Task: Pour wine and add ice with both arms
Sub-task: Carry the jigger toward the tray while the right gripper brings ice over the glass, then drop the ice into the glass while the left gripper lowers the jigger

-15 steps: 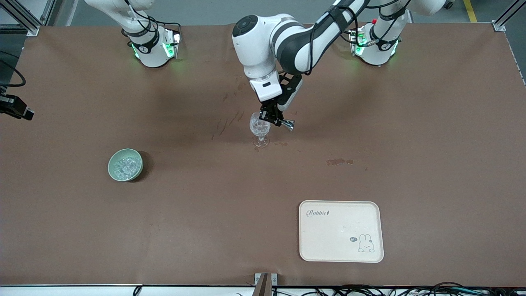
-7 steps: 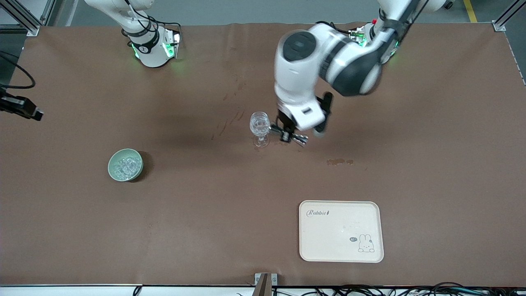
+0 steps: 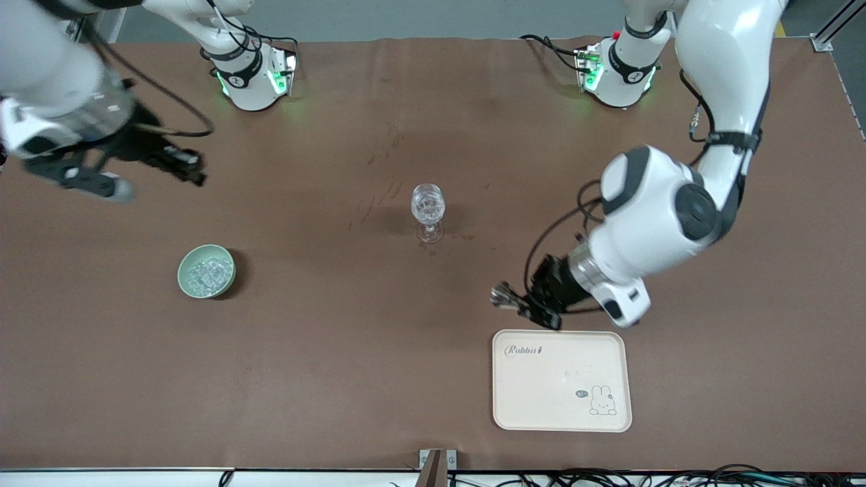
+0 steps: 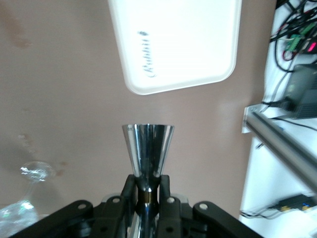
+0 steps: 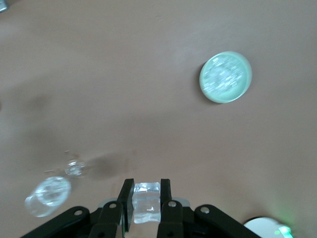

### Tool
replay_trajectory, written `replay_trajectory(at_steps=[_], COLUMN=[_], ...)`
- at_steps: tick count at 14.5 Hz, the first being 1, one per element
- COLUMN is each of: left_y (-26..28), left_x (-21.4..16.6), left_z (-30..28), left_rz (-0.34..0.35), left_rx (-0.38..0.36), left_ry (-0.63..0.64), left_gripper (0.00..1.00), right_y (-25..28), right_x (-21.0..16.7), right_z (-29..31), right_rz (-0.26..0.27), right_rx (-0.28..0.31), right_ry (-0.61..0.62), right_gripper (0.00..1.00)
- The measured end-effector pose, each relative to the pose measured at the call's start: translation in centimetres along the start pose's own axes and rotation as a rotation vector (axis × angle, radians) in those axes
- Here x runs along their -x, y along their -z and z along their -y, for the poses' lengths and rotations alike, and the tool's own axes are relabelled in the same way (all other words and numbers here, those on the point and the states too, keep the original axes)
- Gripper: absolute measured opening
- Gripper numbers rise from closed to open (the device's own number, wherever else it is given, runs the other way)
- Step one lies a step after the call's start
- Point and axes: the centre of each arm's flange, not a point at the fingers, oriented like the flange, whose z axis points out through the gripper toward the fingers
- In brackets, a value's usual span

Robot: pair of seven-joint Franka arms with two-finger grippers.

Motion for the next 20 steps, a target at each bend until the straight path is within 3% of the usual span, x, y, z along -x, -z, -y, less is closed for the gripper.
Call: replay_trajectory(at_steps=[5, 8, 11, 16, 20], left_y=[-5.3, -7.3, -8.5, -10.9, -12.5], left_x=[-12.6, -18.7, -23.5, -27.7, -29.1], left_z=[-1.4, -0.7, 0.2, 1.7, 2.4], left_rz=[0.297, 0.376, 0.526, 0.587, 0.678], left_rx=[0.054, 0.085, 0.136, 0.149, 0.157], left_ry=[0.115, 0.156, 0.279, 0.314, 0.396], left_gripper=[0.22, 0.22, 0.21, 0.21, 0.21], right_y=[-7.7, -13.0, -17.7, -21.3, -22.2], right_x=[5.5, 8.9, 11.9, 14.2, 13.9], right_z=[12.6, 18.1, 22.0, 24.0, 24.1], right_rz=[0.043, 0.048, 0.037, 0.057, 0.064], right_rx=[-0.042, -0.029, -0.017, 0.02, 0.022], right_ry=[-0.092, -0.118, -0.138, -0.118, -0.121], right_gripper=[0.25, 0.25, 0.25, 0.25, 0.25])
